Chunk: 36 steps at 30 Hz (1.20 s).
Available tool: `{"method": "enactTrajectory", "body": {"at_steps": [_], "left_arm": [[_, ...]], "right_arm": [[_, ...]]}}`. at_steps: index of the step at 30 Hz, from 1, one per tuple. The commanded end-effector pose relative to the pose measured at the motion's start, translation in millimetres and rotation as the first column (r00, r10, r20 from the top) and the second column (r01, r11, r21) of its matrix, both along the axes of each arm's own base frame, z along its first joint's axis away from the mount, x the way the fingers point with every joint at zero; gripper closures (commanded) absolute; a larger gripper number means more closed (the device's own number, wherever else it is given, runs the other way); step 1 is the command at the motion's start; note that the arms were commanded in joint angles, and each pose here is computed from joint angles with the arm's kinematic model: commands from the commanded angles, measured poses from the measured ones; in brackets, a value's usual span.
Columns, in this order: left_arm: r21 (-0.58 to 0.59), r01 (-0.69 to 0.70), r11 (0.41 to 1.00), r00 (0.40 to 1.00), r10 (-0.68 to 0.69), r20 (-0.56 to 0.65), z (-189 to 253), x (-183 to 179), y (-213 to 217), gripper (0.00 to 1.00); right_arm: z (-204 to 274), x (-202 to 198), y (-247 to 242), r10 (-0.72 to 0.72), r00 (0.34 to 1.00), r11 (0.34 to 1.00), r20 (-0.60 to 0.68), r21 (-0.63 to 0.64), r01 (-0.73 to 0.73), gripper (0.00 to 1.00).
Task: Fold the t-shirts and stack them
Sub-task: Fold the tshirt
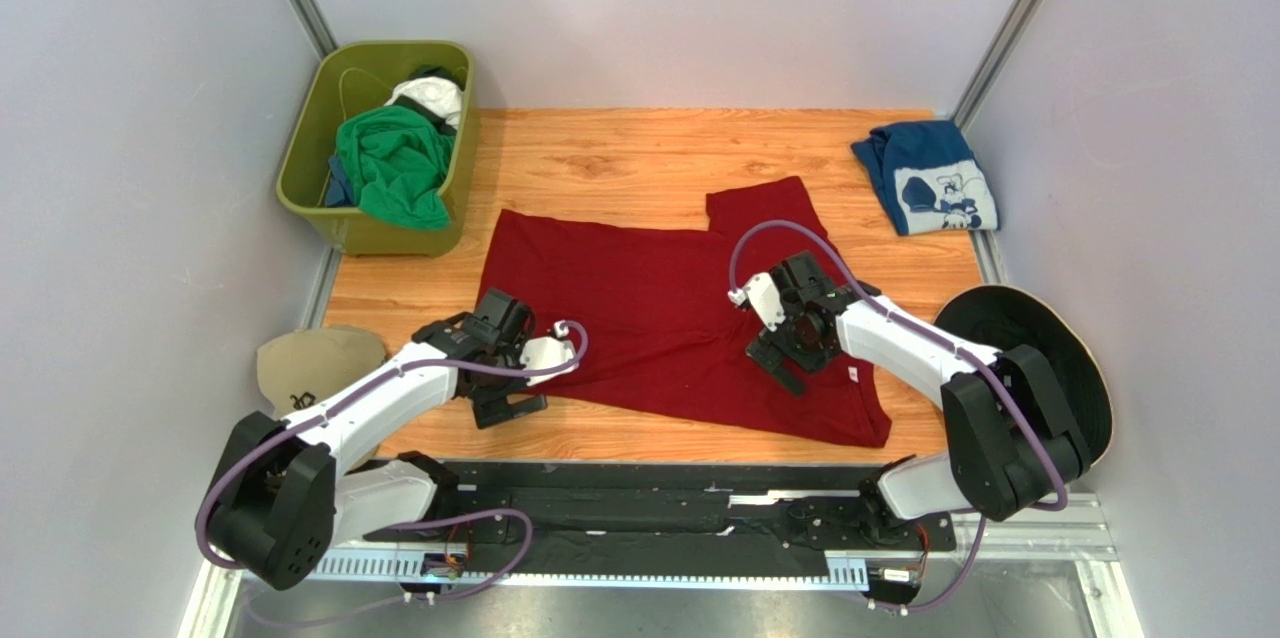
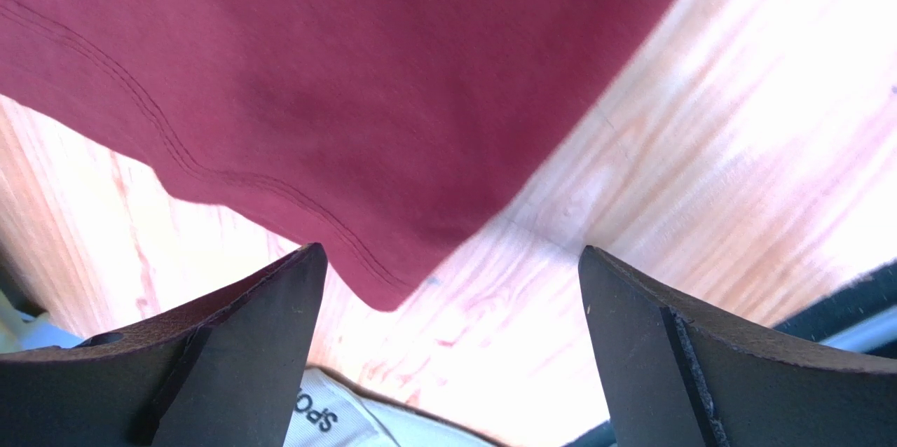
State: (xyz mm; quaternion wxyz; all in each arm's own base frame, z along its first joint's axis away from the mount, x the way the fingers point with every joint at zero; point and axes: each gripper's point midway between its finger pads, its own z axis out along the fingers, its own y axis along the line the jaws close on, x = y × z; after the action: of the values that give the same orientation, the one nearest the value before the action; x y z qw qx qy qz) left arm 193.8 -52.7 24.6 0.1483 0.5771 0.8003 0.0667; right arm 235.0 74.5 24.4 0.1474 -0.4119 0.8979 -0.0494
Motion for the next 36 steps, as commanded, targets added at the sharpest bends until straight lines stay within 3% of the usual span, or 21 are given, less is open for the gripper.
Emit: {"method": "enactTrajectory", "body": {"at_steps": [1,7,13,23,36], "left_arm": [[-0.007,0.016,1.0,1.0,-0.016,0.01,8.9,-5.0,0.6,0.01],[-0.089,0.041,0.995,0.983,-0.024,0.18,46.7,16.0,-10.9,0.01],[-0.061,0.081,0.995,0.935,-0.055,0.35,57.1,57.6,-18.1,0.01],[0.026,0.117,0.993,0.956,-0.119,0.268,6.2,96.2,-33.8,0.01],[0.036,0.142,0.989,0.982,-0.145,0.118,-10.9,44.0,-15.4,0.01]], "right_arm": [[-3.9,-22.9,-8.9,0.007,0.998,0.999,-0.067,-0.031,-0.01,0.01],[12.3,-16.6,-6.5,0.014,1.0,0.999,-0.003,-0.03,-0.014,0.0],[28.5,3.0,-6.7,0.012,0.997,0.999,0.081,-0.046,-0.008,0.0],[58.0,42.0,3.7,-0.012,0.976,1.0,0.219,-0.025,0.018,0.0],[87.2,78.5,2.3,-0.019,0.953,0.999,0.303,-0.035,0.031,0.0]]}}
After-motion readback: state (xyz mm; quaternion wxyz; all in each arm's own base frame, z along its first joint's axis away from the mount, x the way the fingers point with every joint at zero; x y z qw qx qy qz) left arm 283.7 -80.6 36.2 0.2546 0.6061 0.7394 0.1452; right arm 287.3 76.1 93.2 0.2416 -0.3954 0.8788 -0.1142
